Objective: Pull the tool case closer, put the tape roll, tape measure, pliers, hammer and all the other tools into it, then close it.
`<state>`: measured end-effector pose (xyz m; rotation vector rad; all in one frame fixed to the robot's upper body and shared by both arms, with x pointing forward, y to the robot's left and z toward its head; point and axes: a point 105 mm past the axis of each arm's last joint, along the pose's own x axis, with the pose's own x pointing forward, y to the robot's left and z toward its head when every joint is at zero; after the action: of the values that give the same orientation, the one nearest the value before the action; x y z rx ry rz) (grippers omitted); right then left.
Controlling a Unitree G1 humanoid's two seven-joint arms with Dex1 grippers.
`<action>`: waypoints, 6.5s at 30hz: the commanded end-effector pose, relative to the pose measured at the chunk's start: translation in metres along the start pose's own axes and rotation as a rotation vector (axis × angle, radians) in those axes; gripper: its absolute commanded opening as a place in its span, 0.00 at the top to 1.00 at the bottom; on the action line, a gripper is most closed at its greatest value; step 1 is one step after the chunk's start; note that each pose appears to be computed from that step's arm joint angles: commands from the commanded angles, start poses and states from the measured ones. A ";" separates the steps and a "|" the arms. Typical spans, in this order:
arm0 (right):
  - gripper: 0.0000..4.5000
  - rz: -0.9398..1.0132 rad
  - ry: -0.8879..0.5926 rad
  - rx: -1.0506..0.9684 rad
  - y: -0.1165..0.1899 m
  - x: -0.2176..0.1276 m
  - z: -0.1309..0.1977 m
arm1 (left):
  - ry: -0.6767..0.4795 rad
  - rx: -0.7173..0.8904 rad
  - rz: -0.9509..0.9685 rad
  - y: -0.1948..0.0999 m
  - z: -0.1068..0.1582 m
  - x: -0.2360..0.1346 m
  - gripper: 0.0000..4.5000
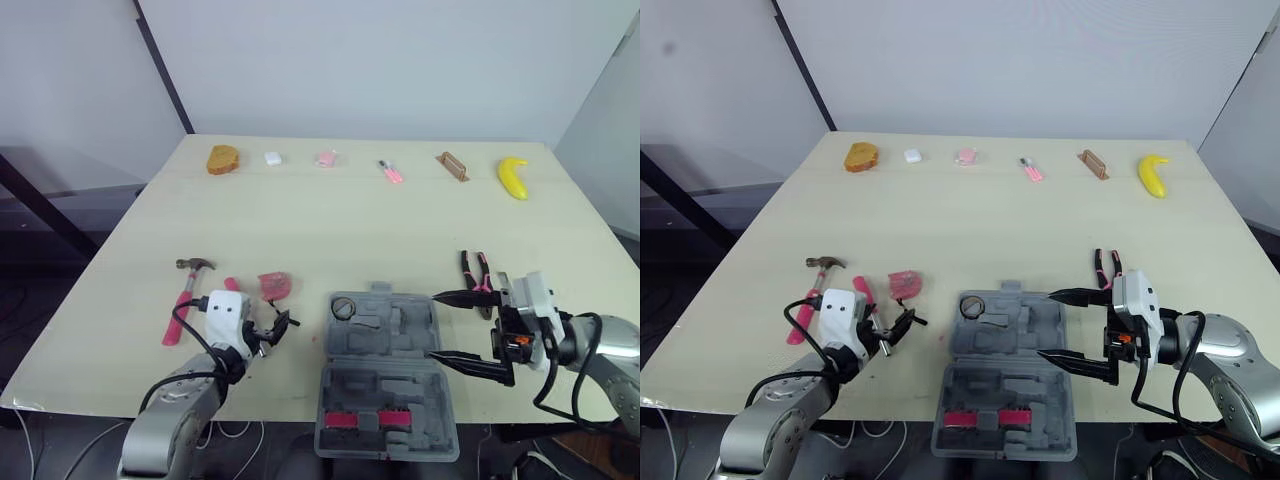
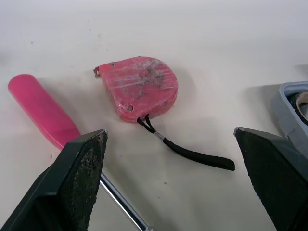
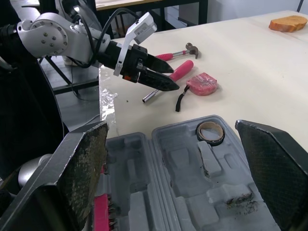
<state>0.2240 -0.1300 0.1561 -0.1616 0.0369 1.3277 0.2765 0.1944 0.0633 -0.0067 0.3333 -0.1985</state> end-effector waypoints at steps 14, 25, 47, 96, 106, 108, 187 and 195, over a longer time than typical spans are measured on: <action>0.00 0.002 -0.016 -0.064 0.000 0.001 0.016 | 0.131 -0.118 0.153 0.004 0.000 0.037 0.13; 0.00 -0.008 -0.005 -0.068 0.001 -0.001 0.017 | 0.158 -0.131 0.128 -0.002 -0.001 0.037 0.98; 0.00 -0.039 -0.058 -0.026 0.005 -0.009 0.022 | 0.342 0.207 -0.521 -0.038 -0.040 -0.034 0.98; 0.00 -0.061 -0.033 -0.066 0.015 -0.013 0.011 | 0.221 0.467 -1.103 0.035 0.018 -0.075 0.01; 0.00 -0.101 -0.014 -0.073 0.021 -0.019 0.015 | 0.268 0.867 -1.332 0.008 0.029 -0.025 0.01; 0.00 -0.103 -0.011 -0.074 0.022 -0.019 0.016 | 0.295 0.954 -1.375 0.006 0.026 -0.020 0.01; 0.00 -0.132 0.218 0.817 -0.025 0.083 -0.018 | 0.040 0.885 -1.055 -0.107 0.078 0.001 0.33; 0.27 -0.090 0.095 0.939 -0.027 0.098 -0.004 | 0.000 0.912 -1.093 -0.122 0.077 -0.004 0.33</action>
<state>0.2736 -0.0409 0.1324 0.5497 0.7471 1.0799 0.2807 0.0825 0.1313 0.6948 0.2500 -1.3926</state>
